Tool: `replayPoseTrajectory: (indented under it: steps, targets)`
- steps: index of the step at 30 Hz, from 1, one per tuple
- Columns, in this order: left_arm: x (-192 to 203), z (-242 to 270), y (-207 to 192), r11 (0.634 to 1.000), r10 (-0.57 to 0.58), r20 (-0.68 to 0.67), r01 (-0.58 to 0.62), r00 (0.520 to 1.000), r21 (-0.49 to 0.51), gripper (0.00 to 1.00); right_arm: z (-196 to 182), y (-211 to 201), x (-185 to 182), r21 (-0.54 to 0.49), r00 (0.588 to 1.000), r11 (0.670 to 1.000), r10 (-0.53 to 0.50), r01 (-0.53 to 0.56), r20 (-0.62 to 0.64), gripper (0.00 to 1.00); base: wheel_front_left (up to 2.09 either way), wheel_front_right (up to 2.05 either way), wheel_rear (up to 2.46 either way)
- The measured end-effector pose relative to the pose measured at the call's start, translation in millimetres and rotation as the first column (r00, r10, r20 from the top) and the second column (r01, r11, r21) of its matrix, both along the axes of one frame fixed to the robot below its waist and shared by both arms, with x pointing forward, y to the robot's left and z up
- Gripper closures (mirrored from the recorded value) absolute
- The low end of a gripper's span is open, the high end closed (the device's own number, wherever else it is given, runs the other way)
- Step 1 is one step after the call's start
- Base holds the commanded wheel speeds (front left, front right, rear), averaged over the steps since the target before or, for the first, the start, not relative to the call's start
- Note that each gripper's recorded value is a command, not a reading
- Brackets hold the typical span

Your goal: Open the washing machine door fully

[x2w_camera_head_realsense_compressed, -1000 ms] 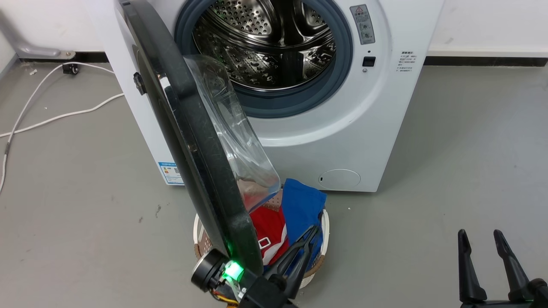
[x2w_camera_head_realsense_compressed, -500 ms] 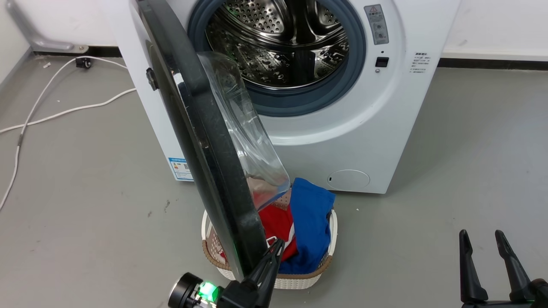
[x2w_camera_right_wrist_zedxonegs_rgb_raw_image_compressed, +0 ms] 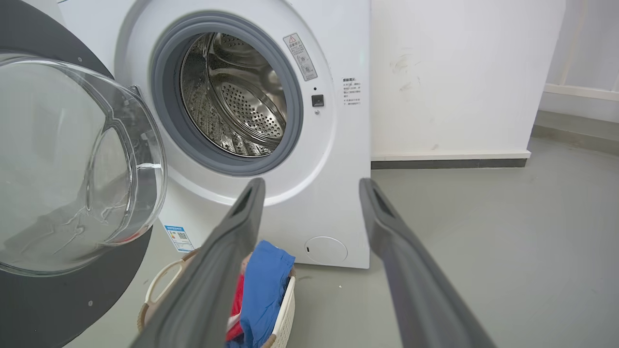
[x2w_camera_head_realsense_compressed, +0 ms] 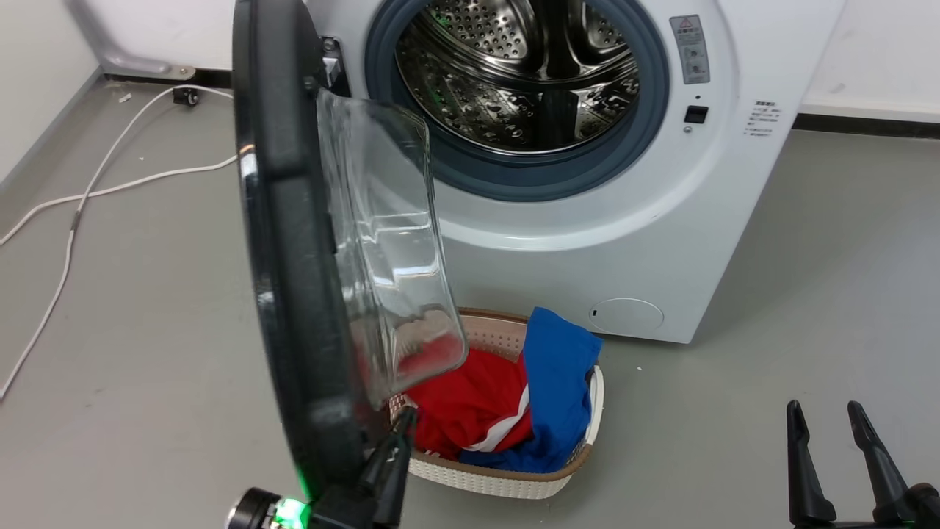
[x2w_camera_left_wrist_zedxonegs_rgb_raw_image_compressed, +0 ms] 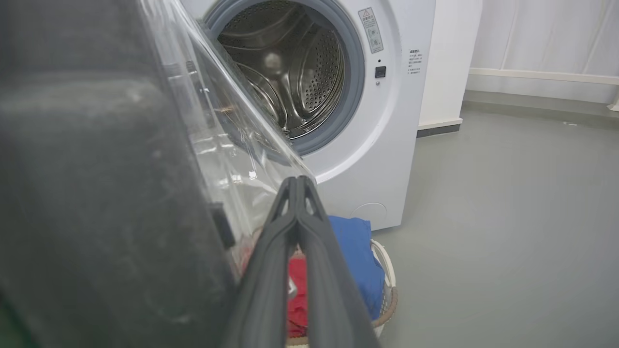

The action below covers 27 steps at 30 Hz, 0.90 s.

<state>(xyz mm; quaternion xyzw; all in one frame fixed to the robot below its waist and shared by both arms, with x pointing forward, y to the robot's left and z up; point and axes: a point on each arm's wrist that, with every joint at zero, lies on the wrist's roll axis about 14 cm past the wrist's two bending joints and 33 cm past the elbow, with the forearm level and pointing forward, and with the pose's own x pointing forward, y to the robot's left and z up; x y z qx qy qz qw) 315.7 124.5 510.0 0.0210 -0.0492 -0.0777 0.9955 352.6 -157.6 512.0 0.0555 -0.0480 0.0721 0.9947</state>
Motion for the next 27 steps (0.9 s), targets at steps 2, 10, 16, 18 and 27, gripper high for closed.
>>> replayPoseTrajectory:
  steps: [2,10,16,18,27]
  targets:
    - [-0.5,0.2,9.5,1.000,0.029,0.001,-0.029,1.000,0.007,1.00,-1.4,3.0,1.3,0.000,1.000,1.000,0.010,-0.010,-0.004,0.00,0.00,0.00,0.00]
    - [-7.2,0.1,41.7,0.990,0.139,0.000,-0.139,0.990,0.012,1.00,-4.9,14.7,6.1,0.001,0.999,0.999,0.046,-0.046,-0.015,0.00,0.00,0.00,0.00]
    - [-14.2,0.3,77.3,0.968,0.250,0.002,-0.250,0.968,0.029,1.00,-6.9,22.1,9.7,0.001,0.997,0.998,0.069,-0.069,-0.021,0.00,0.00,0.00,0.00]
    - [-16.6,0.7,90.8,0.957,0.288,0.004,-0.288,0.958,0.039,1.00,-7.6,24.4,10.6,0.002,0.997,0.997,0.076,-0.076,-0.023,0.00,0.00,0.00,0.00]
    - [-24.3,3.5,146.1,0.901,0.428,0.013,-0.427,0.904,0.080,1.00,-12.3,30.0,14.8,-0.003,0.995,0.996,0.093,-0.093,-0.036,0.00,0.00,0.00,0.00]
